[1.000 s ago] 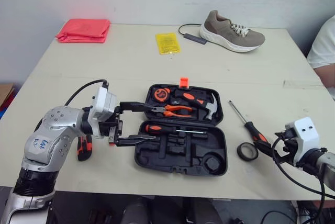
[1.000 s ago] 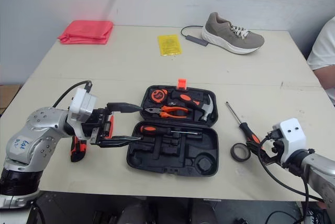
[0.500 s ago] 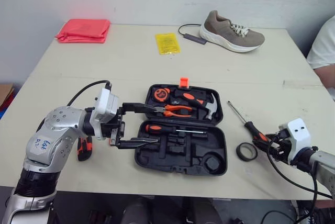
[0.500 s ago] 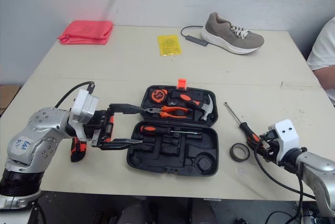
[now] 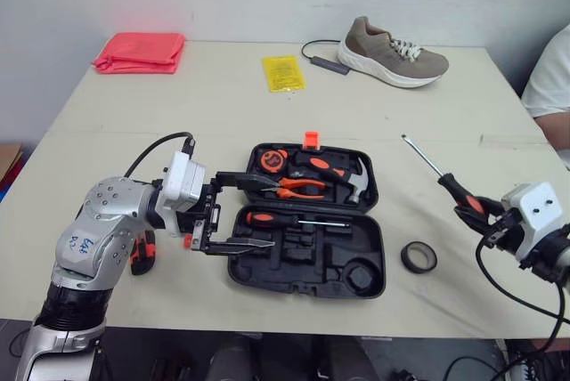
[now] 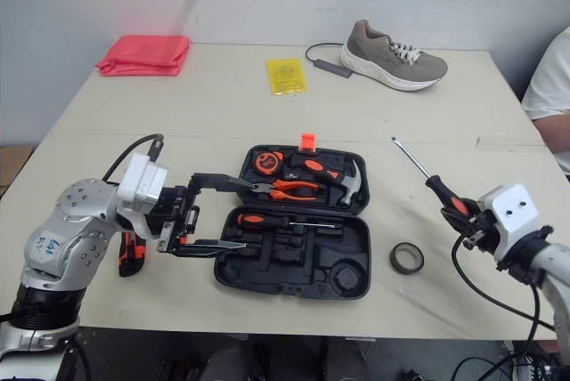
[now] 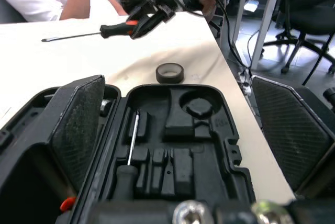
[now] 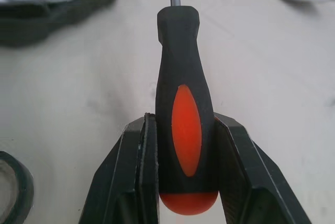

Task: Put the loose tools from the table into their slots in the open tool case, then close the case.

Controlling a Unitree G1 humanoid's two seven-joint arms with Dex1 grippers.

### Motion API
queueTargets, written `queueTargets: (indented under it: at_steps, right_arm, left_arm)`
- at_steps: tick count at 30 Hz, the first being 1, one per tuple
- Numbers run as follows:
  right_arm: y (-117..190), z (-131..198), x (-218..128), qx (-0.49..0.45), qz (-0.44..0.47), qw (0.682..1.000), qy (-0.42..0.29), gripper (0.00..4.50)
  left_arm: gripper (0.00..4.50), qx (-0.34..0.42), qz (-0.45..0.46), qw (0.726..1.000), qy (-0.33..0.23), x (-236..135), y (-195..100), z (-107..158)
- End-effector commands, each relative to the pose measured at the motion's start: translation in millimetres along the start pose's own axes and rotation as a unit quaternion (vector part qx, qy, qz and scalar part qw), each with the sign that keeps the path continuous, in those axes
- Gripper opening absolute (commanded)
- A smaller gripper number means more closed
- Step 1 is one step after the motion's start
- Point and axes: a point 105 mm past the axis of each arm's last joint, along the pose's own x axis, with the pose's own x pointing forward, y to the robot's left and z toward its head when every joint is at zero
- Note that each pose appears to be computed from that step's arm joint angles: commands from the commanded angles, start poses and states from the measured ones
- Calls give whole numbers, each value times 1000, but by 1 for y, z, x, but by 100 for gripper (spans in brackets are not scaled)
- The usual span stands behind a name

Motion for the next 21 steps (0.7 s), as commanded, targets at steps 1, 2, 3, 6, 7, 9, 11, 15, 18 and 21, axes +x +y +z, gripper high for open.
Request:
queueTargets:
  at_steps: [1, 2, 3, 6, 7, 9, 11, 15, 18, 21]
  right_arm:
    - [37, 48, 9, -54, 142, 987, -49, 100]
    - [48, 54, 13, -57, 177, 982, -44, 100]
    - [55, 57, 14, -58, 200, 977, -40, 100]
    - [82, 60, 22, -82, 275, 958, -7, 100]
    - [89, 59, 26, -89, 291, 953, 2, 100]
    - [99, 59, 34, -95, 311, 946, 11, 100]
    - [106, 57, 44, -106, 325, 940, 22, 100]
    - [113, 54, 57, -115, 337, 934, 38, 100]
    - [113, 49, 61, -125, 345, 929, 51, 100]
    - [112, 44, 61, -134, 354, 924, 60, 100]
  left_arm:
    - [450, -14, 7, 1000, 3, -20, 2, 5]
    - [450, -19, 10, 1000, 6, -24, 3, 5]
    - [450, -22, 11, 1000, 9, -27, 3, 6]
    - [450, -34, 6, 999, 28, -36, -1, 0]
    - [450, -41, 2, 999, 34, -38, -5, -3]
    - [450, -50, 0, 998, 39, -40, -8, -7]
    - [450, -55, 4, 998, 40, -40, -10, -10]
    - [450, -59, 8, 997, 40, -39, -12, -14]
    - [450, -60, 10, 997, 40, -38, -14, -15]
    - [450, -61, 14, 997, 40, -39, -14, -15]
